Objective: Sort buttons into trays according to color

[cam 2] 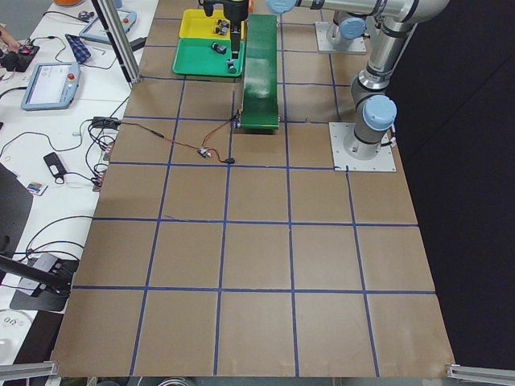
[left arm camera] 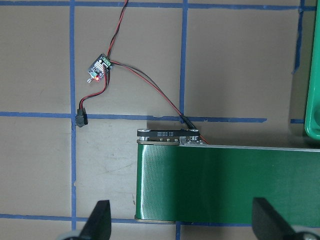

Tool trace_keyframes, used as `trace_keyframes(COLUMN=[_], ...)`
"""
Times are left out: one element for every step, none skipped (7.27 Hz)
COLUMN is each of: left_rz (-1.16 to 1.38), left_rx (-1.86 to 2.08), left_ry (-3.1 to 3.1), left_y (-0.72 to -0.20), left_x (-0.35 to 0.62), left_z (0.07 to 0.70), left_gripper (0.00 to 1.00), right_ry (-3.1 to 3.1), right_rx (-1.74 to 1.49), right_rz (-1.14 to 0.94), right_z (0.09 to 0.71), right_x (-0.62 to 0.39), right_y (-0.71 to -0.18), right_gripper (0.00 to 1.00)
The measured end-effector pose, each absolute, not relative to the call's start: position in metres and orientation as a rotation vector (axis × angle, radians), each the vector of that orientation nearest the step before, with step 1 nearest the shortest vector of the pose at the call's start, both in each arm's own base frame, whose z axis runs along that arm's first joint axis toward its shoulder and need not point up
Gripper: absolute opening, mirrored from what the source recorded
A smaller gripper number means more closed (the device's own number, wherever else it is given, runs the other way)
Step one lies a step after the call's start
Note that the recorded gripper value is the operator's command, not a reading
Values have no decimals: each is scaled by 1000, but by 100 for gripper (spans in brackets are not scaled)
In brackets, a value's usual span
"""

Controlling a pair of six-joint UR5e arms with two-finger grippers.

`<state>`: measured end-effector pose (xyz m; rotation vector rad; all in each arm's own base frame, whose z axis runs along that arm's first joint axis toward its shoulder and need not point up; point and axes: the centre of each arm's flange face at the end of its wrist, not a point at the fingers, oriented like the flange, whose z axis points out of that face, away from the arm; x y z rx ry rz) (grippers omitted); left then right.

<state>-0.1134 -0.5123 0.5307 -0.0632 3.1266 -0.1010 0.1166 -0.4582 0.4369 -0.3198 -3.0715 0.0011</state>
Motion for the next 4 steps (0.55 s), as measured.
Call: trace_keyframes(left_rz=[-101, -99, -98, -98], left_rx=[-64, -64, -64, -64], left_ry=[3126, 3126, 3126, 3126], left_y=[-512, -512, -512, -512], left_x=[-113, -113, -113, -113], left_z=[531, 530, 530, 530], left_gripper=[100, 100, 100, 100], right_ry=[-3157, -3224, -3246, -3229], right_rx=[-236, -189, -143, -88], right_rz=[-12, -37, -74, -120], right_z=[442, 446, 446, 444], right_x=[124, 131, 133, 131], right_y=[-454, -446, -438, -433], right_gripper=[100, 100, 100, 100])
